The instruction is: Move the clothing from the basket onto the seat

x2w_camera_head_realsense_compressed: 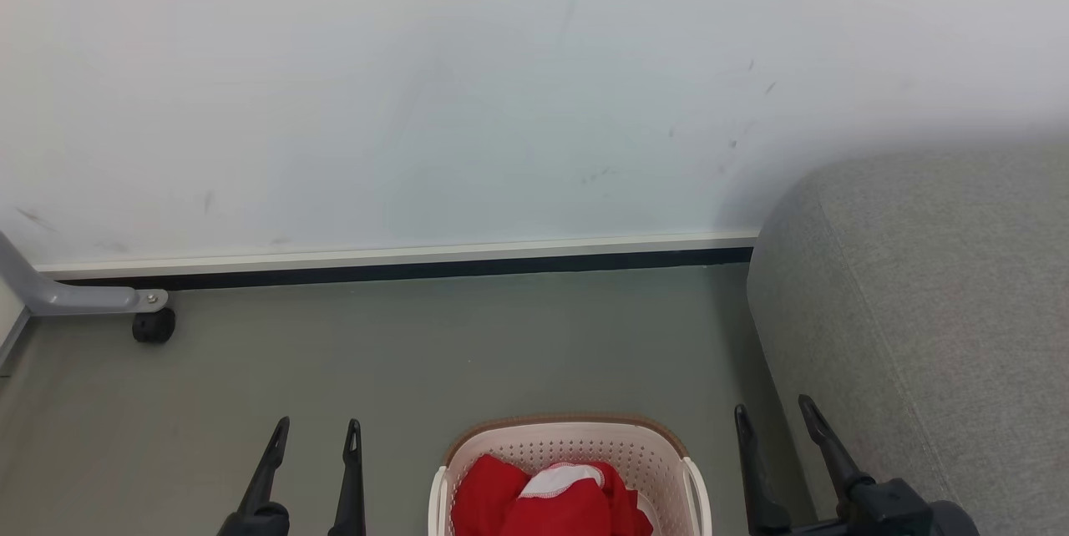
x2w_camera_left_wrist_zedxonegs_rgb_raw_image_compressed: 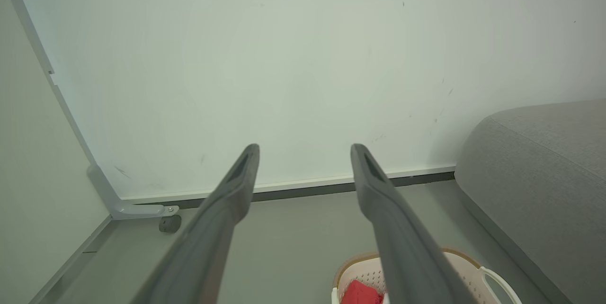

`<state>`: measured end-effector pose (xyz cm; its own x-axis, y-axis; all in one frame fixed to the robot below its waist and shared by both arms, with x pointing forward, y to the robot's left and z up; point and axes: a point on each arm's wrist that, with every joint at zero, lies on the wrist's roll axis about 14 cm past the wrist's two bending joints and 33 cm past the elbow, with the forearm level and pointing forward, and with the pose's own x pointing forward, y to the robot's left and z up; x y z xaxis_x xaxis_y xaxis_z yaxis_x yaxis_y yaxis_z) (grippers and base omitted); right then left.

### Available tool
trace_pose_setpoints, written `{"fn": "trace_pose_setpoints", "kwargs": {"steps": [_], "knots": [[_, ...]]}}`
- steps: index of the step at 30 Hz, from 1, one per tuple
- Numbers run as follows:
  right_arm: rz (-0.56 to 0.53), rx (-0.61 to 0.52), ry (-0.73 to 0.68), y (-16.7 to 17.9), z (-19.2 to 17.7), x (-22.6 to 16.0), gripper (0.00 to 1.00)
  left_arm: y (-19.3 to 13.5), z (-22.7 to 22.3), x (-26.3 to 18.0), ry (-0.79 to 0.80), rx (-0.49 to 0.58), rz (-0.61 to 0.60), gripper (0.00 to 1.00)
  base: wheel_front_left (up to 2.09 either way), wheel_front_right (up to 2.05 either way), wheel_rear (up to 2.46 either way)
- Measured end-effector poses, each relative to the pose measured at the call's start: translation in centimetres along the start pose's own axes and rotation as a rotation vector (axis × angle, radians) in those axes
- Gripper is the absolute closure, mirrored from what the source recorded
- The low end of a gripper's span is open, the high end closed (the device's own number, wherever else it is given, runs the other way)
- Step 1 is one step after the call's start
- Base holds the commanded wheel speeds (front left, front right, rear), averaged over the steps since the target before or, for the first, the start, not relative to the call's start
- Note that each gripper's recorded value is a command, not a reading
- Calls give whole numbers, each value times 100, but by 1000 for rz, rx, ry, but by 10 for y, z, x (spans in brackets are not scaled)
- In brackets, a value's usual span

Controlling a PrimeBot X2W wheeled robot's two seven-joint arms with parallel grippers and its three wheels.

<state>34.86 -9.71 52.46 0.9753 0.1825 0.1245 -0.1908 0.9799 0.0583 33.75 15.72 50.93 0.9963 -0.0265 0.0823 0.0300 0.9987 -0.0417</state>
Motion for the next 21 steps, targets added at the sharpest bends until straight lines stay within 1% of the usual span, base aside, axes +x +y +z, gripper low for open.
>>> {"fn": "trace_pose_setpoints", "kwargs": {"steps": [21], "knots": [[-9, 0, 2, -3, -1, 0, 0, 2, -3, 0, 9, -6, 5, 0, 0, 0, 0]]}}
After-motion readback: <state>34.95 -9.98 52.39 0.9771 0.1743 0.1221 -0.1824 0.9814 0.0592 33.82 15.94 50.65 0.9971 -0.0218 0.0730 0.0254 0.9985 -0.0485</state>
